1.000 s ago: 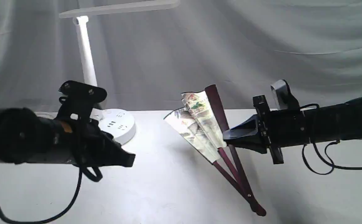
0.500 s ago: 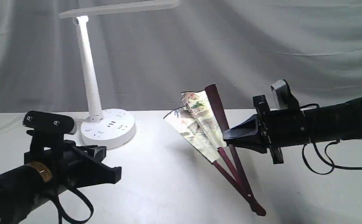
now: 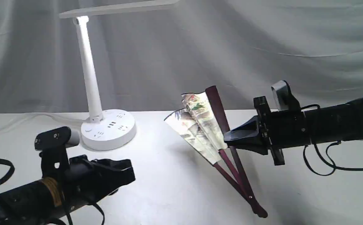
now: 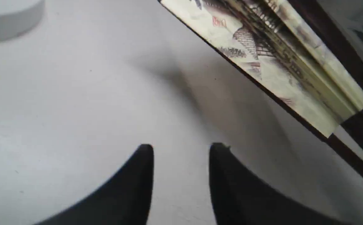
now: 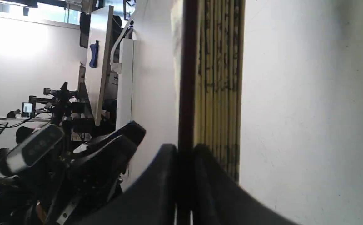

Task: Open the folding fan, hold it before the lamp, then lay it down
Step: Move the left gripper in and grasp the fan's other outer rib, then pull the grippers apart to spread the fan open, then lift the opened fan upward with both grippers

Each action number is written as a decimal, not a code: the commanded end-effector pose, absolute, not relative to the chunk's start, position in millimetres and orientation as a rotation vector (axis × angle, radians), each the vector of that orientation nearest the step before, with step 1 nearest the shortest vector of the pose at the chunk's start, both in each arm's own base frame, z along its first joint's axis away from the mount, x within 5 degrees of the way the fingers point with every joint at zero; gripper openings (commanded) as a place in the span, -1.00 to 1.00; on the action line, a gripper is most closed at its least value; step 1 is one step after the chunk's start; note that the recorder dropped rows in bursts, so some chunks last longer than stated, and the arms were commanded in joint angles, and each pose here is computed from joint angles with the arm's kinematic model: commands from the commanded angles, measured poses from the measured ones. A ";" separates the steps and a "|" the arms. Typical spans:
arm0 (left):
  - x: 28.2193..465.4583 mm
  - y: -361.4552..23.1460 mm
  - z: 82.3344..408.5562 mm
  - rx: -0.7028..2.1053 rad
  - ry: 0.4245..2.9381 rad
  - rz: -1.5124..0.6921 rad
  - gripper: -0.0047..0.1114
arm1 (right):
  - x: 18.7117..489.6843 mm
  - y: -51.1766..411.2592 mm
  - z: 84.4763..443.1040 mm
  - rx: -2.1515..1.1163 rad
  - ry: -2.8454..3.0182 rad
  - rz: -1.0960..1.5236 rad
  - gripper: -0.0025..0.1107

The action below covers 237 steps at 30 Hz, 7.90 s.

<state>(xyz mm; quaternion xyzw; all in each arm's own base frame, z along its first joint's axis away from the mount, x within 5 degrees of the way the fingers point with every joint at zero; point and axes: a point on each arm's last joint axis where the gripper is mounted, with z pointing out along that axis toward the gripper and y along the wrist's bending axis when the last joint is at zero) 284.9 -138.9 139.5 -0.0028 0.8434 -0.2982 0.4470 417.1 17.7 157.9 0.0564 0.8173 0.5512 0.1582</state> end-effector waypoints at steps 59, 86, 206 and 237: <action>366.9 -210.7 64.5 -0.872 1.788 -1.869 -0.22 | 416.7 56.2 169.9 0.088 2.299 1.666 -0.96; 364.3 -213.0 64.0 -0.858 1.821 -1.894 -0.92 | 416.7 56.9 168.9 0.116 2.309 1.679 -0.93; 362.6 -245.8 162.5 -0.959 1.358 -1.785 -0.92 | 284.4 -163.6 141.6 1.030 1.750 1.368 -0.96; 349.3 -216.9 183.3 -1.016 1.181 -1.650 -0.92 | 272.3 -170.3 137.3 1.060 1.731 1.338 -0.96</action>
